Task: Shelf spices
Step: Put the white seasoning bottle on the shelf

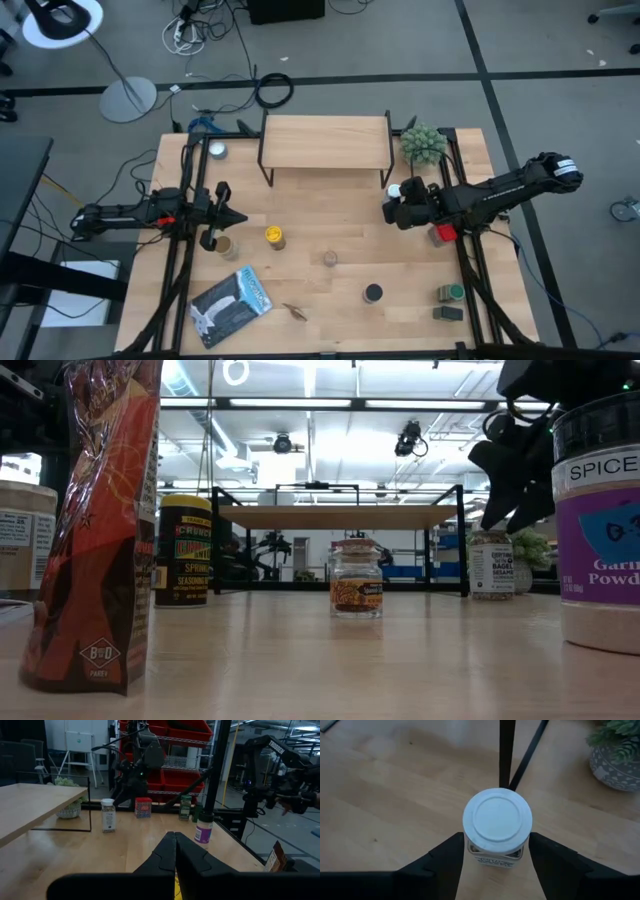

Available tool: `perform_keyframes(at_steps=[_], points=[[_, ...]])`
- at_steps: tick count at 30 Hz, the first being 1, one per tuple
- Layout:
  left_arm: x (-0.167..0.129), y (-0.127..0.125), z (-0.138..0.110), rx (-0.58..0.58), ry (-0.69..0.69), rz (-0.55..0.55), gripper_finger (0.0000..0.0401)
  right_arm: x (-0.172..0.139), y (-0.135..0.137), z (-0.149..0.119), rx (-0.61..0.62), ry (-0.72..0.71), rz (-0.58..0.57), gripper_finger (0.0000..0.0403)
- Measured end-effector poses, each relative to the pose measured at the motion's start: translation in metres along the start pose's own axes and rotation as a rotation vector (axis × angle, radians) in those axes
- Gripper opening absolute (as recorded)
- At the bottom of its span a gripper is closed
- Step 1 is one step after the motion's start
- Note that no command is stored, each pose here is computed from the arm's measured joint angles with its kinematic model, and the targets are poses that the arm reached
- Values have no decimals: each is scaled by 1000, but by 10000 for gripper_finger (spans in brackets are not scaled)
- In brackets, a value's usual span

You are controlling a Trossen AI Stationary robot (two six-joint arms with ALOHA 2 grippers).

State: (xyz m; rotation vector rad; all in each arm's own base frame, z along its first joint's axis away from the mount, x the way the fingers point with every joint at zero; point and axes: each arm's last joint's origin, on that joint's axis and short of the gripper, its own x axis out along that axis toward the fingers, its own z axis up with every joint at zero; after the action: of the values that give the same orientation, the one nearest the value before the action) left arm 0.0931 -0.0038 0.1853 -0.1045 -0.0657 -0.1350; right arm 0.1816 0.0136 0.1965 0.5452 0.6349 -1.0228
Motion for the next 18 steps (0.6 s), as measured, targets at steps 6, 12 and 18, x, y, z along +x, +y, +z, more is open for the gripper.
perform_keyframes(at_steps=[6,12,18], points=[[0,0,0,0,0,0,8,1,-1,2,3,-27,-13,222],[0,0,0,0,0,0,8,5,-3,7,37,-35,-38,221],[0,0,0,0,0,0,8,10,-4,12,74,-37,-49,216]])
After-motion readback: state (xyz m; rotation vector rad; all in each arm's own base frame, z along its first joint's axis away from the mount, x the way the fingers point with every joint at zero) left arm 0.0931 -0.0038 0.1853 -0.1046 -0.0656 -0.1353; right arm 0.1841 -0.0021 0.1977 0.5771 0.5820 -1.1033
